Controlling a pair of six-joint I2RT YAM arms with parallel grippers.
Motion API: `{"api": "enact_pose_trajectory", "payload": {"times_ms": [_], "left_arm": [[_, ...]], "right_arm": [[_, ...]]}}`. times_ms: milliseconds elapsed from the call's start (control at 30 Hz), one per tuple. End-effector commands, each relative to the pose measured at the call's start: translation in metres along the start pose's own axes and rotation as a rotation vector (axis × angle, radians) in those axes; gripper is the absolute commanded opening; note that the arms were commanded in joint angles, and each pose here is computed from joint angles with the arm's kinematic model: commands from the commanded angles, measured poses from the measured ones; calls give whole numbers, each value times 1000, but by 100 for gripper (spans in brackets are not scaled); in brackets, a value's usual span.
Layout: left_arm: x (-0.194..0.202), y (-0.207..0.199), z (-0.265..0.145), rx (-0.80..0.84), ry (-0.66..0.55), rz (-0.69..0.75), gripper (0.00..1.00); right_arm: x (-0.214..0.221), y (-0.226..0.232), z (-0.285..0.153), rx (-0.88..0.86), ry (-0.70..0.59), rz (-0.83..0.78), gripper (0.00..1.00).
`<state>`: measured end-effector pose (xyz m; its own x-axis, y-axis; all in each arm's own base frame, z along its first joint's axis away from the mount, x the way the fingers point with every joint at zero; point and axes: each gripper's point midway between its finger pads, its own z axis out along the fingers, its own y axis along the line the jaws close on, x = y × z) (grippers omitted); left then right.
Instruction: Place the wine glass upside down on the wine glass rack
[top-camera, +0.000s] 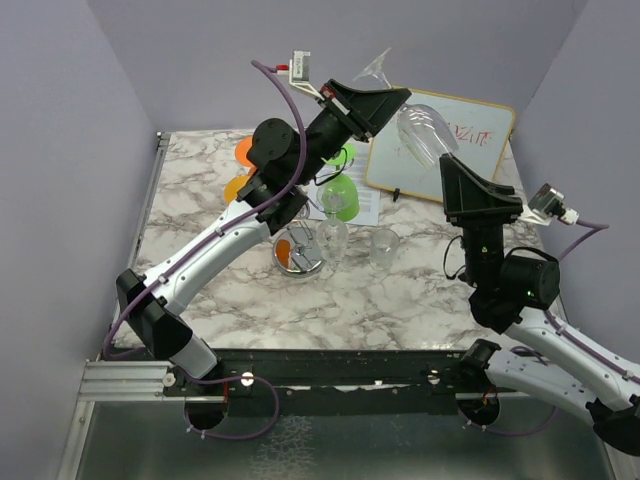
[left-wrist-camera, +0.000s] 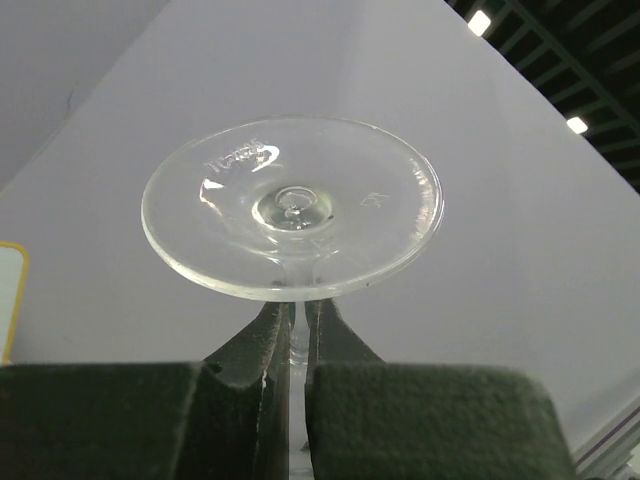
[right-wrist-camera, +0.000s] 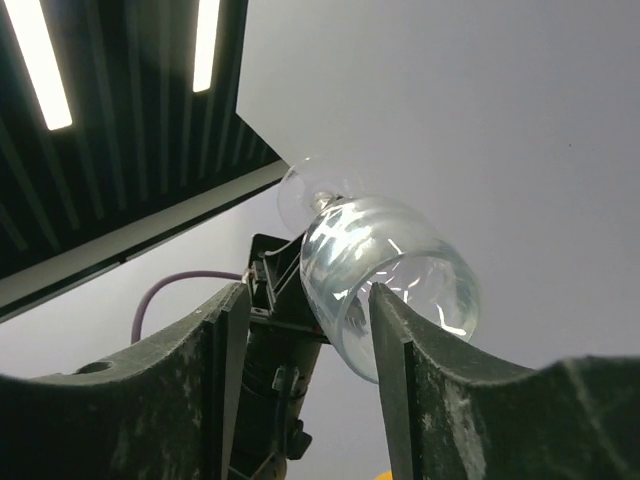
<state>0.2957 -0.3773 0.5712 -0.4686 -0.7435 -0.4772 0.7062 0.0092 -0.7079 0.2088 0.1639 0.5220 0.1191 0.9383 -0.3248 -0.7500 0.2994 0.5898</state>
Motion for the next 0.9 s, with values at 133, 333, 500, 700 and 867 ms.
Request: {"api": "enact_pose_trajectory", "payload": {"times_ms": [133, 333, 500, 700, 867], "left_arm": [[-20, -62, -26, 170, 50, 297, 0], [-15, -72, -38, 174, 177, 434, 0], [-16, -68, -56, 84, 278, 528, 0], [-19, -70, -101, -3, 375, 622, 0], [-15, -53, -152, -118, 453, 663, 0]], "right_arm": [[-7, -12, -11, 57, -2, -69, 63], [-20, -17, -15, 100, 4, -192, 63], [-29, -22, -19, 136, 11, -287, 63], [-33, -40, -24, 232, 16, -308, 63], [-32, -48, -25, 284, 26, -319, 62]]}}
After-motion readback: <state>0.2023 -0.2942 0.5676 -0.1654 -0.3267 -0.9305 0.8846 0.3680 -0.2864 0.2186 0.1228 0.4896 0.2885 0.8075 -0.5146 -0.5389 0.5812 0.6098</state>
